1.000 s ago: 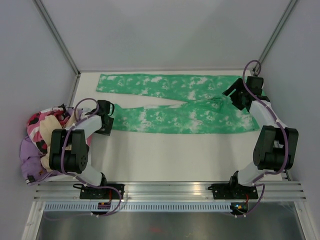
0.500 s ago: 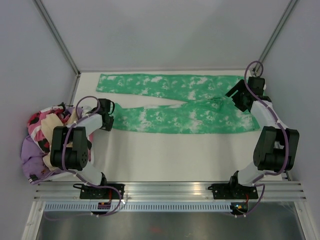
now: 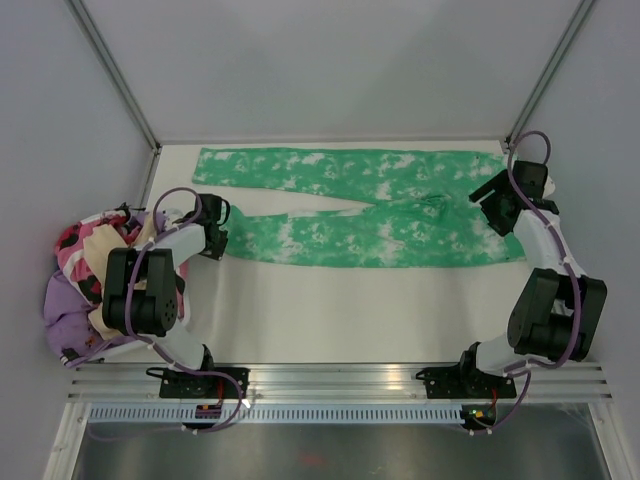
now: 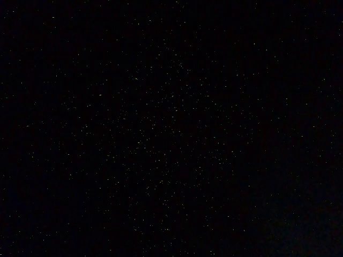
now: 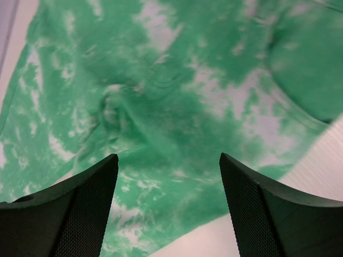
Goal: Fold and stack the trousers
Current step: Fold the trousers
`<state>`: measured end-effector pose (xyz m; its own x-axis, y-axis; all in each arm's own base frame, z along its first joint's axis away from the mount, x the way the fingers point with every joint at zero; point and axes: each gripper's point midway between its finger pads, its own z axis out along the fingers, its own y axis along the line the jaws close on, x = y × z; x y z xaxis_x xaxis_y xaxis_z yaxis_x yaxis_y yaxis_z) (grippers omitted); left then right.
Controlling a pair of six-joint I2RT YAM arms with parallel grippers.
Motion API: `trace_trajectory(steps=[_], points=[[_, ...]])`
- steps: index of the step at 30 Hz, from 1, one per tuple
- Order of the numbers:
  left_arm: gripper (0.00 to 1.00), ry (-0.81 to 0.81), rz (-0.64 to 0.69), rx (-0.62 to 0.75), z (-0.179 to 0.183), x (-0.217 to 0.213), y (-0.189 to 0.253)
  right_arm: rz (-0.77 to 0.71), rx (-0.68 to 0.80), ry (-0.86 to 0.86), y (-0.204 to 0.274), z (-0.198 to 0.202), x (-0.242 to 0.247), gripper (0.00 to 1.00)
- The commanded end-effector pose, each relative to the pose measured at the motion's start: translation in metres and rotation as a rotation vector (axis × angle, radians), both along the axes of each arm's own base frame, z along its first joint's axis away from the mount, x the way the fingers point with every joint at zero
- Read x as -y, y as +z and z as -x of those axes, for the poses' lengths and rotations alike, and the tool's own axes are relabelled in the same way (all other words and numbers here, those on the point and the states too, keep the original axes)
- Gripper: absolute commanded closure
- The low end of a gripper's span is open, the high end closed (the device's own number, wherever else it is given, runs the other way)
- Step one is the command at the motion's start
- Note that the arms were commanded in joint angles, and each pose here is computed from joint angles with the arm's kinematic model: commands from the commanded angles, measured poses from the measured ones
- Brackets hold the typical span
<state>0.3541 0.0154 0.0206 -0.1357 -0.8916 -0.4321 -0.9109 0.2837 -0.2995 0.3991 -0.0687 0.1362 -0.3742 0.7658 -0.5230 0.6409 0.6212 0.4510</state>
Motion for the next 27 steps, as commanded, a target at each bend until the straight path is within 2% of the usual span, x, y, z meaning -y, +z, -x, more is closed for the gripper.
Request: trace_trajectory(steps=[1,5,9,11,18,23,27], points=[[0.98,0.104,-0.283,0.056,-0.009,-0.092,0.046,-0.015,-0.084,-0.168,-0.009,0.044,0.028,0.17],[0.98,0.075,-0.313,0.080,-0.010,-0.094,0.057,-0.011,-0.161,-0.285,-0.033,0.079,0.050,0.17],[0.98,0.048,-0.329,0.069,-0.008,-0.095,0.059,-0.004,-0.137,-0.360,-0.041,0.090,0.067,0.17],[0.98,0.037,-0.333,0.052,-0.006,-0.095,0.056,0.046,-0.133,-0.398,-0.045,0.095,0.081,0.17],[0.98,-0.001,-0.330,0.054,-0.008,-0.092,0.053,0.166,-0.077,-0.416,-0.051,0.080,0.124,0.18],[0.98,-0.009,-0.333,0.061,-0.012,-0.092,0.056,0.195,-0.142,-0.422,-0.062,0.076,0.149,0.19],[0.98,-0.006,-0.322,0.064,-0.013,-0.091,0.055,0.273,-0.179,-0.453,-0.063,0.084,0.162,0.19]])
